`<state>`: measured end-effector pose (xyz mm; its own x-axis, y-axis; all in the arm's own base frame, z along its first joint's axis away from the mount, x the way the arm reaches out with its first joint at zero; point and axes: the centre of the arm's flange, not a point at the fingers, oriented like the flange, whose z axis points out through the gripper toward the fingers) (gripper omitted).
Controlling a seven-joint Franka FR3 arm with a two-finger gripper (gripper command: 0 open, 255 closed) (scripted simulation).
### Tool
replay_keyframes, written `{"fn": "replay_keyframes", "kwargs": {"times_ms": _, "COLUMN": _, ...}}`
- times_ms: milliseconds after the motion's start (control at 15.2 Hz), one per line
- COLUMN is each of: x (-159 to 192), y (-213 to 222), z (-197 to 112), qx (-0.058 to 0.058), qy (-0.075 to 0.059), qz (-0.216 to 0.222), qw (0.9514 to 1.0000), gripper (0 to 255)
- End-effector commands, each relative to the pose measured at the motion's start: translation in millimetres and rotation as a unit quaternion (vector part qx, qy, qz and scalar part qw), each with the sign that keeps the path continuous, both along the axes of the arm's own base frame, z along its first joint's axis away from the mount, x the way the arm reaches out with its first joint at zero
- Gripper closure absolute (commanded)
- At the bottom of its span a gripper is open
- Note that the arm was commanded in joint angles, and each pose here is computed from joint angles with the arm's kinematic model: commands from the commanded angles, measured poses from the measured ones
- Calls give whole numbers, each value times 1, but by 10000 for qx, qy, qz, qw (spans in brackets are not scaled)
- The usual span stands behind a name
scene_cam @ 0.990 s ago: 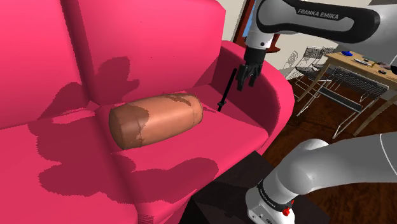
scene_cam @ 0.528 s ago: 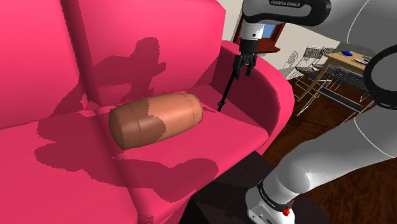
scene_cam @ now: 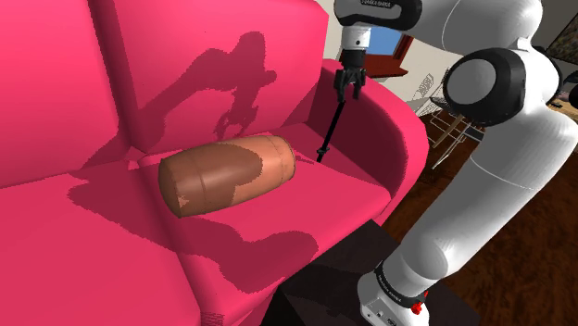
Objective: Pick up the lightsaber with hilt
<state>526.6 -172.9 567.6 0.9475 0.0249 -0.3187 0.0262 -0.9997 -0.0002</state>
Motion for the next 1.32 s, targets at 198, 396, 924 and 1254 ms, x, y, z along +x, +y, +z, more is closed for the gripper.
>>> {"fn": "replay_keyframes", "kwargs": {"times_ms": 198, "x": 12, "y": -7, "z": -23, "qx": -10, "qy": 40, "qz": -3, "qw": 10000, "gripper": 0}}
{"fn": "replay_keyframes", "kwargs": {"times_ms": 396, "x": 12, "y": -7, "z": -39, "qx": -10, "qy": 40, "qz": -3, "qw": 10000, "gripper": 0}}
{"fn": "replay_keyframes", "kwargs": {"times_ms": 924, "x": 11, "y": -6, "z": -43, "qx": -10, "qy": 40, "qz": -3, "qw": 10000, "gripper": 255}}
{"fn": "replay_keyframes", "kwargs": {"times_ms": 1254, "x": 12, "y": -7, "z": -36, "qx": -10, "qy": 40, "qz": -3, "qw": 10000, "gripper": 255}}
